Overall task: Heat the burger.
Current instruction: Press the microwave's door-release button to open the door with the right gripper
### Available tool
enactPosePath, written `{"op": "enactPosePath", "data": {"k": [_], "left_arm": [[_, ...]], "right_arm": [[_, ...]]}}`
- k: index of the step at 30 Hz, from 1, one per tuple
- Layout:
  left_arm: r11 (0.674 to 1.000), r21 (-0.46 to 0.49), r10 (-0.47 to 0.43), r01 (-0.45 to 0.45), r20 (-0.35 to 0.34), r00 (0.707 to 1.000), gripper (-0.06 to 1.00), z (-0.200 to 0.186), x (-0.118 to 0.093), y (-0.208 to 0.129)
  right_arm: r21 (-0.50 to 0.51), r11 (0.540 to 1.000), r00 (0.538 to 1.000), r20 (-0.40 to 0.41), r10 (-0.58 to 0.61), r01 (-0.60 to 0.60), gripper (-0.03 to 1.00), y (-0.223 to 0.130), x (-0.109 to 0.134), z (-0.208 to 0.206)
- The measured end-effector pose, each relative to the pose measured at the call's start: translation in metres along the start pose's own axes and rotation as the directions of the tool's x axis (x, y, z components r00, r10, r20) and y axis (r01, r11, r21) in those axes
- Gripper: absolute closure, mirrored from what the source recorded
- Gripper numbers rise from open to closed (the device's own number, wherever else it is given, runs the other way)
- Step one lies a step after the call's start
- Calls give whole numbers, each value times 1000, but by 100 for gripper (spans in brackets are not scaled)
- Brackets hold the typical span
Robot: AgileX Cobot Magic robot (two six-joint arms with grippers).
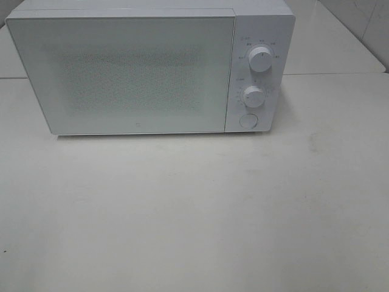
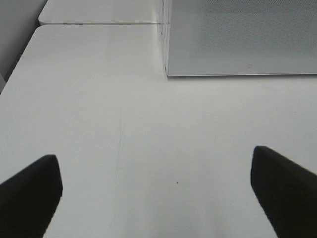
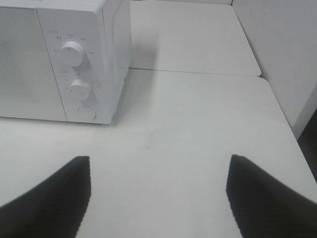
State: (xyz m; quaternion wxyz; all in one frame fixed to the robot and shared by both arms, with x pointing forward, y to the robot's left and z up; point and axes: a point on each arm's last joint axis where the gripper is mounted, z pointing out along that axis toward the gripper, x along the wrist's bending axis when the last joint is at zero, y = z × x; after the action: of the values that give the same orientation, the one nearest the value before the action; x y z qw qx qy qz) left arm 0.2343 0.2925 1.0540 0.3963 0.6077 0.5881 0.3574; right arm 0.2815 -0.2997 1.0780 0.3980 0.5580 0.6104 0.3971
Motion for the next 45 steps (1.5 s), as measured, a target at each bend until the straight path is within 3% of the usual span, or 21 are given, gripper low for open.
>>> {"op": "enactPosePath", "data": {"k": [23,30,45], "left_arm": [[1000,0,0,0,0,1000,-3,0,0,0],[1000,0,0,0,0,1000,-3,0,0,0],[1000,0,0,0,0,1000,-3,0,0,0]], "right_arm": [[18,1000,999,-50,-19,20,23,22,12,118],[1,1000,997,-66,27,-27,23,21,15,150],[-57,994,992,-85,90,-95,23,-17,21,201]]}}
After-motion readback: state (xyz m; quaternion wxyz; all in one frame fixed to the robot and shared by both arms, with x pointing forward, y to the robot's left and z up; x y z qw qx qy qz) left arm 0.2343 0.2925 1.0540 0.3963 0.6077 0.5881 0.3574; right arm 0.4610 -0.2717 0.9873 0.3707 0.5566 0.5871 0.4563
